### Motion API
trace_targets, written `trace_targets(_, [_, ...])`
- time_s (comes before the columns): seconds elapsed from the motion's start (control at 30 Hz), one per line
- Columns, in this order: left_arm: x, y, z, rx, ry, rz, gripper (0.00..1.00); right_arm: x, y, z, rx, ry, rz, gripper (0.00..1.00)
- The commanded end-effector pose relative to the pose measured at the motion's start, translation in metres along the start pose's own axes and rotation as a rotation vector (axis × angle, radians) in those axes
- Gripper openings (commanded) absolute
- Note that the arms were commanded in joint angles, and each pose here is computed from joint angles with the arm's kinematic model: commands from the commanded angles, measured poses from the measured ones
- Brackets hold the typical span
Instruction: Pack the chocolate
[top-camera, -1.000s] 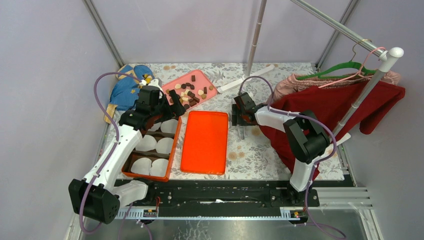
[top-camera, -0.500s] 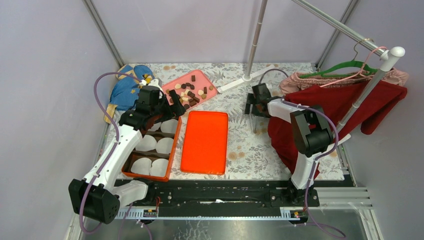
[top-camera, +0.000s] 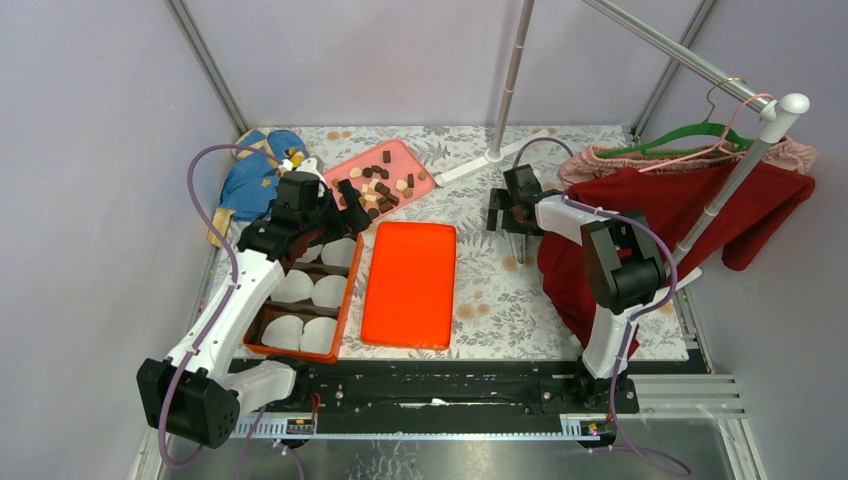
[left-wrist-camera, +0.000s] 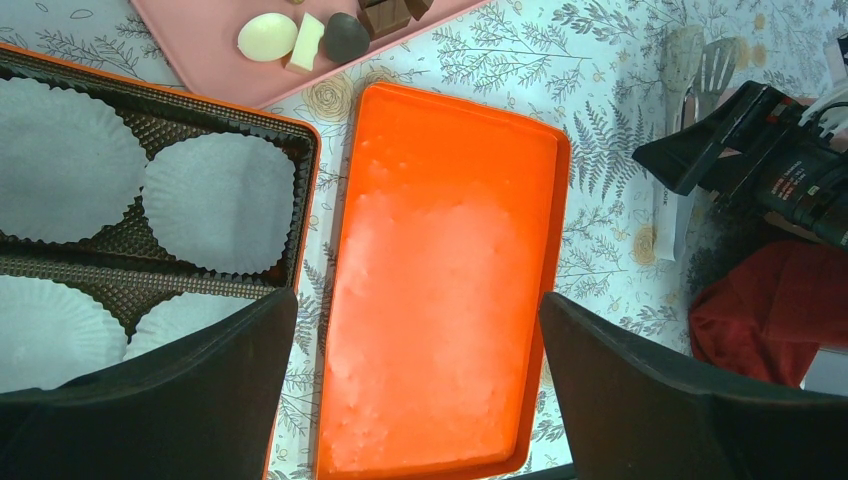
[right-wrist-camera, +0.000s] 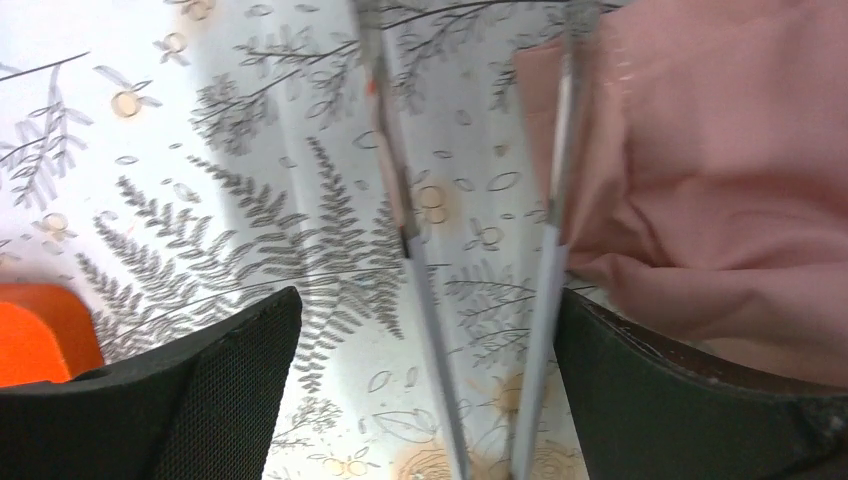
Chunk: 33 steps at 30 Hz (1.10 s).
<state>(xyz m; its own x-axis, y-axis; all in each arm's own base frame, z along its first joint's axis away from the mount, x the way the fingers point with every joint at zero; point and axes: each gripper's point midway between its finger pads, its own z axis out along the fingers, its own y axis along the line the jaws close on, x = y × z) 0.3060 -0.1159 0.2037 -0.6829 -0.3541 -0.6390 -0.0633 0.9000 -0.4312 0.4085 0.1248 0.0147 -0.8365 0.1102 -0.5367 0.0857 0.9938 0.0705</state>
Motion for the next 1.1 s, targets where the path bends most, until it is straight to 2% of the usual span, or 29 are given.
trace_targets(0.0, [-0.006,-0.002,-0.004,0.013,-0.022,-0.002,0.98,-0.015,0.032,-0.016,-0.071,-0.036,-0.047,1.0])
trace_targets(0.17, [-0.005,-0.001,-0.006,0.012,-0.026,-0.005,0.98,-0.011,0.049,-0.016,-0.074,-0.037,-0.086,1.0])
trace_targets(0.37, [-0.003,0.0,-0.005,0.01,-0.018,-0.004,0.98,-0.018,0.076,-0.011,-0.138,-0.086,-0.212,1.0])
trace_targets(0.63, [-0.005,0.0,-0.009,0.014,-0.03,0.003,0.98,-0.03,0.051,0.019,-0.043,-0.032,-0.159,1.0])
trace_targets(0.83, [-0.006,0.001,-0.009,0.008,-0.029,0.011,0.98,-0.031,0.045,0.018,-0.056,-0.017,-0.136,1.0])
trace_targets(0.97, [-0.004,0.0,-0.005,0.01,-0.015,0.01,0.98,-0.031,0.037,0.019,0.021,-0.031,-0.158,0.88])
trace_targets(1.07, [-0.004,-0.001,-0.005,0.013,-0.017,0.009,0.98,-0.032,0.037,0.019,0.05,-0.034,-0.174,0.76])
